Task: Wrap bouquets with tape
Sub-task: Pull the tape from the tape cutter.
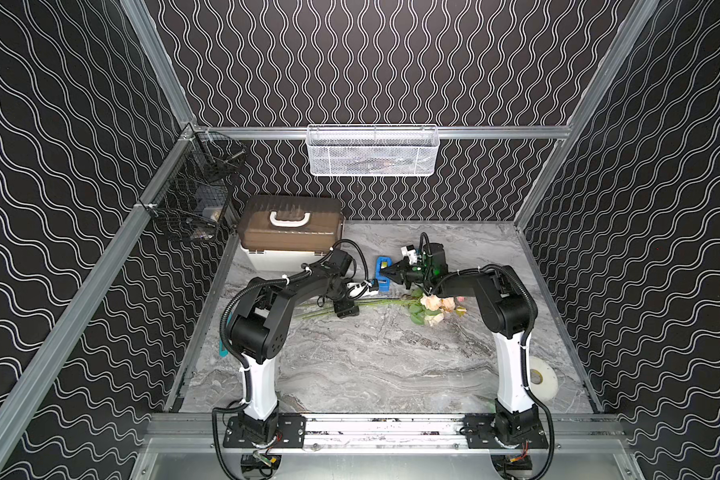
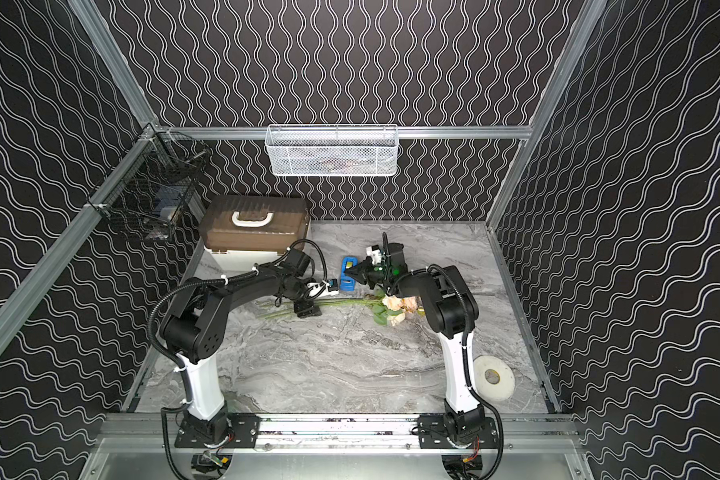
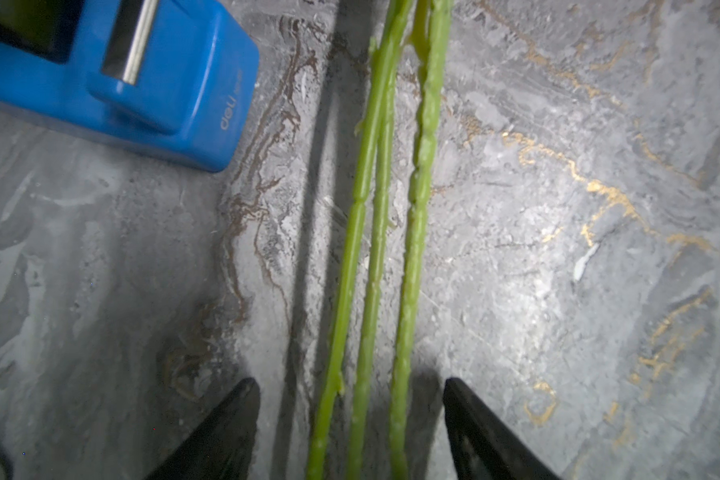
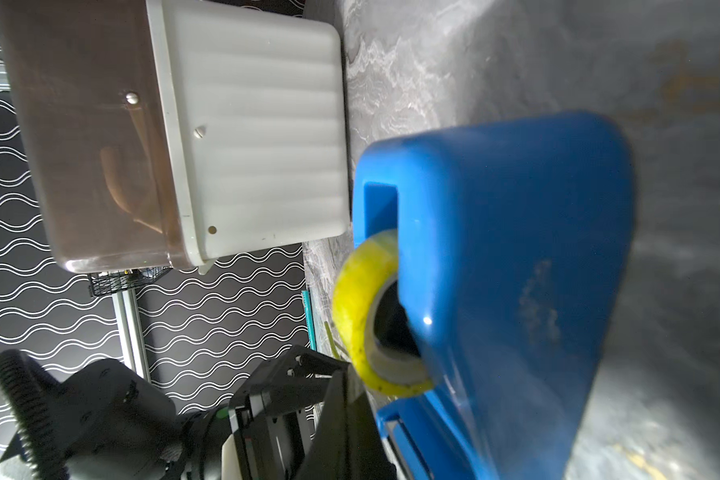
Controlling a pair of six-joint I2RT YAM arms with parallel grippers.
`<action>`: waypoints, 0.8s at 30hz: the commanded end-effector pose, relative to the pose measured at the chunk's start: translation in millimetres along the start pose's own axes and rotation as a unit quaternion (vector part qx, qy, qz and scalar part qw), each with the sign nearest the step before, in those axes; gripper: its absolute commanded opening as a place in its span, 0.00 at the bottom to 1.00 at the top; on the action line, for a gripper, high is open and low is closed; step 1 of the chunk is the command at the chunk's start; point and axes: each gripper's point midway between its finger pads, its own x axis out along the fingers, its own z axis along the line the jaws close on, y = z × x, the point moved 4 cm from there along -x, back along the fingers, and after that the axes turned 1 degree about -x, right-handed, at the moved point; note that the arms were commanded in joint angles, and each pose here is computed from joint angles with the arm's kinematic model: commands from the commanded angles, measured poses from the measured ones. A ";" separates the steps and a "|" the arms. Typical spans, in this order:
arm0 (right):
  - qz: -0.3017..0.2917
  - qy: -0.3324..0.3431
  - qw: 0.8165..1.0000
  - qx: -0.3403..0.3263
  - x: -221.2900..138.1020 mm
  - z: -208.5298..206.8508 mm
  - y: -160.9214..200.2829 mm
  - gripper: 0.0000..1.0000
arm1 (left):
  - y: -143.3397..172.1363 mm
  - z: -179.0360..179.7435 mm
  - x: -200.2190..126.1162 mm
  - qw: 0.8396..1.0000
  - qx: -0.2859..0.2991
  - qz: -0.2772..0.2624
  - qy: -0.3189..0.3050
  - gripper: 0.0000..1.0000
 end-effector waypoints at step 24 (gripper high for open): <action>0.016 0.007 0.999 -0.035 -11.0 15.7 25.3 0.00 | 0.8 15.1 -4.2 1.000 -0.007 -0.022 -0.001 0.72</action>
